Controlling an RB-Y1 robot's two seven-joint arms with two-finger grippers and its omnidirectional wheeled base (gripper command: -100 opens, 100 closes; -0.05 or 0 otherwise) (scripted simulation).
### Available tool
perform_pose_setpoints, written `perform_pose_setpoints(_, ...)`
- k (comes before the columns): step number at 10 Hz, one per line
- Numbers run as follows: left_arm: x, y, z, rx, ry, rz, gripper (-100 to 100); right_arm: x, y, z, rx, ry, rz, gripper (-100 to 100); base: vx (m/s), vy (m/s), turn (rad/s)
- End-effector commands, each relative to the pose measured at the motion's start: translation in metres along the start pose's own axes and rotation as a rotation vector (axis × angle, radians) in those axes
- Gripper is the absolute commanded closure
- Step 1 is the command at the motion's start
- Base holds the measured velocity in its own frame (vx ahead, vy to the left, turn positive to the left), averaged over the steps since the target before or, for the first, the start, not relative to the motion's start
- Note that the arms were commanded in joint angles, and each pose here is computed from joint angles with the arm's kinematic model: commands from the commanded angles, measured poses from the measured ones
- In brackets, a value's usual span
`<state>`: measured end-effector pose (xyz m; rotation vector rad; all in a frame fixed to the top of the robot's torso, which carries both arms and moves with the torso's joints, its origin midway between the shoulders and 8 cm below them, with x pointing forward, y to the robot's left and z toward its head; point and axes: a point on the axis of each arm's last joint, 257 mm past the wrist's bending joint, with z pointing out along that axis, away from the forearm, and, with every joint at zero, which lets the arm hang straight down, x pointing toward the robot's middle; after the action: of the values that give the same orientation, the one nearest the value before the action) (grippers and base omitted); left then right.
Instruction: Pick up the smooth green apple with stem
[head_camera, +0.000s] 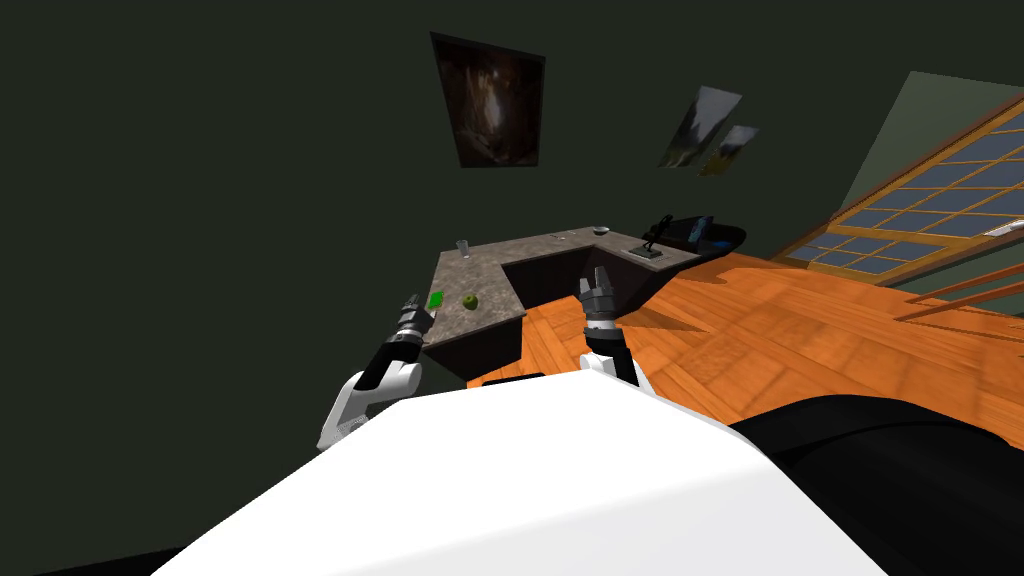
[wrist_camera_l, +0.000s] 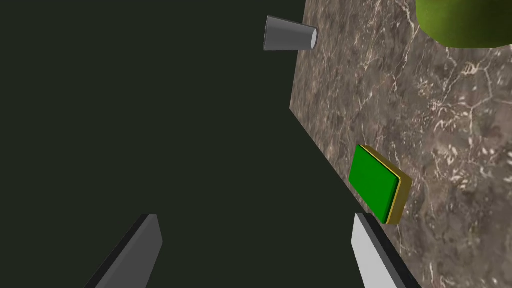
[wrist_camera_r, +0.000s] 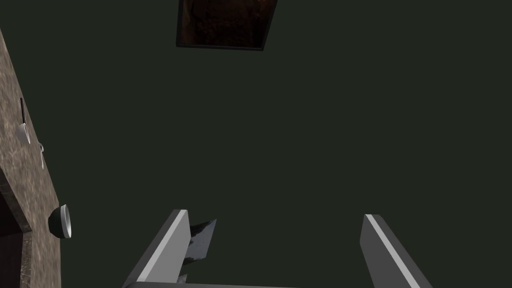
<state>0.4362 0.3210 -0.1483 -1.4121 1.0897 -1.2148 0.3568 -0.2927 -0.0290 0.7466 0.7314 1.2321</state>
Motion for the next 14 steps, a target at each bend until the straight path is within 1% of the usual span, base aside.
perform_pose_setpoints(1, -0.007, 0.009, 0.004, -0.042, -0.016, -0.031, -100, 0.0, 0.0, 0.0, 0.0, 0.0, 0.0, 0, -0.011, 0.0, -0.035)
perform_pose_setpoints(2, -0.009, 0.015, 0.003, -0.066, -0.027, -0.031, -100, 0.0, 0.0, 0.0, 0.0, 0.0, 0.0, 0, -0.013, -0.001, -0.025)
perform_pose_setpoints(3, -0.014, 0.019, 0.008, -0.088, -0.037, -0.063, -100, 0.0, 0.0, 0.0, 0.0, 0.0, 0.0, 0, -0.016, -0.003, -0.041)
perform_pose_setpoints(5, -0.018, 0.03, 0.006, -0.128, -0.056, -0.063, -100, 0.0, 0.0, 0.0, 0.0, 0.0, 0.0, 0, -0.006, -0.001, -0.013)
perform_pose_setpoints(6, -0.023, 0.033, 0.01, -0.148, -0.068, -0.097, -100, 0.0, 0.0, 0.0, 0.0, 0.0, 0.0, 0, -0.007, -0.005, -0.058)
perform_pose_setpoints(8, -0.028, 0.044, 0.008, -0.187, -0.087, -0.097, -100, 0.0, 0.0, 0.0, 0.0, 0.0, 0.0, 0, -0.004, -0.002, -0.014)
perform_pose_setpoints(9, -0.033, 0.047, 0.012, -0.207, -0.101, -0.131, -100, 0.0, 0.0, 0.0, 0.0, 0.0, 0.0, 0, -0.007, -0.004, -0.04)
perform_pose_setpoints(11, -0.037, 0.056, 0.01, -0.245, -0.12, -0.131, -100, 0.0, 0.0, 0.0, 0.0, 0.0, 0.0, 0, -0.004, -0.002, -0.02)
perform_pose_setpoints(12, -0.043, 0.06, 0.013, -0.268, -0.139, -0.168, -100, 0.0, 0.0, 0.0, 0.0, 0.0, 0.0, 0, -0.006, -0.006, -0.06)
perform_pose_setpoints(13, -0.046, 0.066, 0.011, -0.292, -0.151, -0.167, -100, 0.0, 0.0, 0.0, 0.0, 0.0, 0.0, 0, -0.006, -0.004, -0.036)
perform_pose_setpoints(14, -0.046, 0.068, 0.01, -0.3, -0.155, -0.167, -100, 0.0, 0.0, 0.0, 0.0, 0.0, 0.0, 0, 0.0, 0.0, 0.0)
